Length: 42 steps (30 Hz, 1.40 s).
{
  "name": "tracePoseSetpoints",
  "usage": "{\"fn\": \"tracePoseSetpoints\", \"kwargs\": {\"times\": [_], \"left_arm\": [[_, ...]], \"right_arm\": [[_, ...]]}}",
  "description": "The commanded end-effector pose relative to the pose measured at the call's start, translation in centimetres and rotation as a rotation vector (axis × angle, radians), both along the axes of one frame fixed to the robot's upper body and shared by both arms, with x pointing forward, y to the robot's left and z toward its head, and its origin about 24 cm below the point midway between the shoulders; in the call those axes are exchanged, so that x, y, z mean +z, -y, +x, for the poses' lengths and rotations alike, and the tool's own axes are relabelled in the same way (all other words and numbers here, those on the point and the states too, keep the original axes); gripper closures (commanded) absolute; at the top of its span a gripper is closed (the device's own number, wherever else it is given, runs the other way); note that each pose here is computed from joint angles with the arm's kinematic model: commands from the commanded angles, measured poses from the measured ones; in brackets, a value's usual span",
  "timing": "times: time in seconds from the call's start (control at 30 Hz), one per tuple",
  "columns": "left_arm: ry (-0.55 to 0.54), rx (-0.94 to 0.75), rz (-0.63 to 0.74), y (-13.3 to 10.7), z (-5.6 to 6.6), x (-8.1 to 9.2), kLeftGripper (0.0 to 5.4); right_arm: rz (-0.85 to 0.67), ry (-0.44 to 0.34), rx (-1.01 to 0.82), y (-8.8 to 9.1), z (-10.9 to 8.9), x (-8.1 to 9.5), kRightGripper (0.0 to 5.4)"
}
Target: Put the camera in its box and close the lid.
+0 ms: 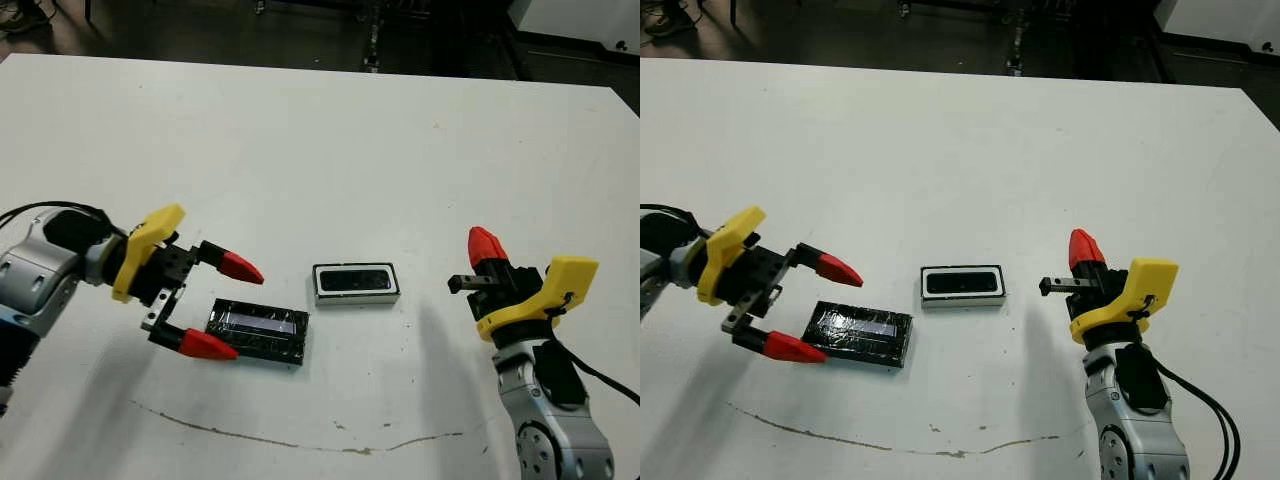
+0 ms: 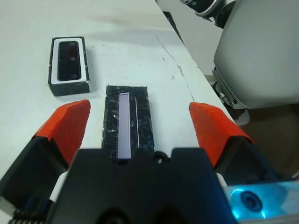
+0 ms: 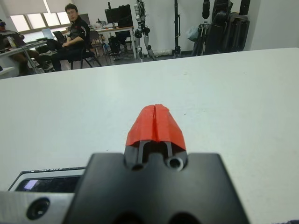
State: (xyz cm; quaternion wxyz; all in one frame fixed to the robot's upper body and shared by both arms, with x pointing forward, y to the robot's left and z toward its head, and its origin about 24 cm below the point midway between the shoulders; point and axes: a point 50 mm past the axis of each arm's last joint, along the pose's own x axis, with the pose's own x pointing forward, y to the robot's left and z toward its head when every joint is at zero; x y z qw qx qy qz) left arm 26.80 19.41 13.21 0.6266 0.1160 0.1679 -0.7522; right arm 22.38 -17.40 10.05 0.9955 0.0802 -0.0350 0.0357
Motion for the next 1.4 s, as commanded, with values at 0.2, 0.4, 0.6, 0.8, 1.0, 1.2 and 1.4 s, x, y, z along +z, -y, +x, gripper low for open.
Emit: {"fn": "tracePoseSetpoints", "kwargs": {"times": [0.2, 0.4, 0.6, 0.8, 1.0, 1.2, 1.4], "left_arm": [[-0.059, 0.014, 0.017, 0.1, -0.1, -1.3, 0.00], [-0.064, 0.005, 0.016, 0.2, -0.1, -1.6, 0.00], [-0.045, 0.003, 0.033, 0.3, -0.1, -1.8, 0.00], [-0.023, -0.004, 0.049, 0.5, 0.1, -1.9, 0.00], [0.007, 0.002, 0.095, 0.6, 0.1, -1.8, 0.00], [0.016, 0.003, 0.092, 0.6, 0.1, -1.8, 0.00], [0.021, 0.009, 0.089, 0.6, 0.1, -2.1, 0.00]], "right_arm": [[-0.018, -0.019, -0.006, 0.5, -0.1, -0.2, 5.39], [-0.013, -0.023, -0.004, 0.5, -0.2, -0.2, 5.39], [-0.014, -0.021, 0.004, 0.6, -0.1, -0.2, 5.39], [-0.010, -0.025, 0.010, 0.6, -0.1, -0.3, 5.39], [-0.017, -0.028, 0.007, 0.6, -0.2, -0.3, 5.39], [-0.009, -0.035, 0.004, 0.5, -0.2, -0.3, 5.39], [-0.021, -0.029, 0.011, 0.5, -0.2, -0.3, 5.39]]}}
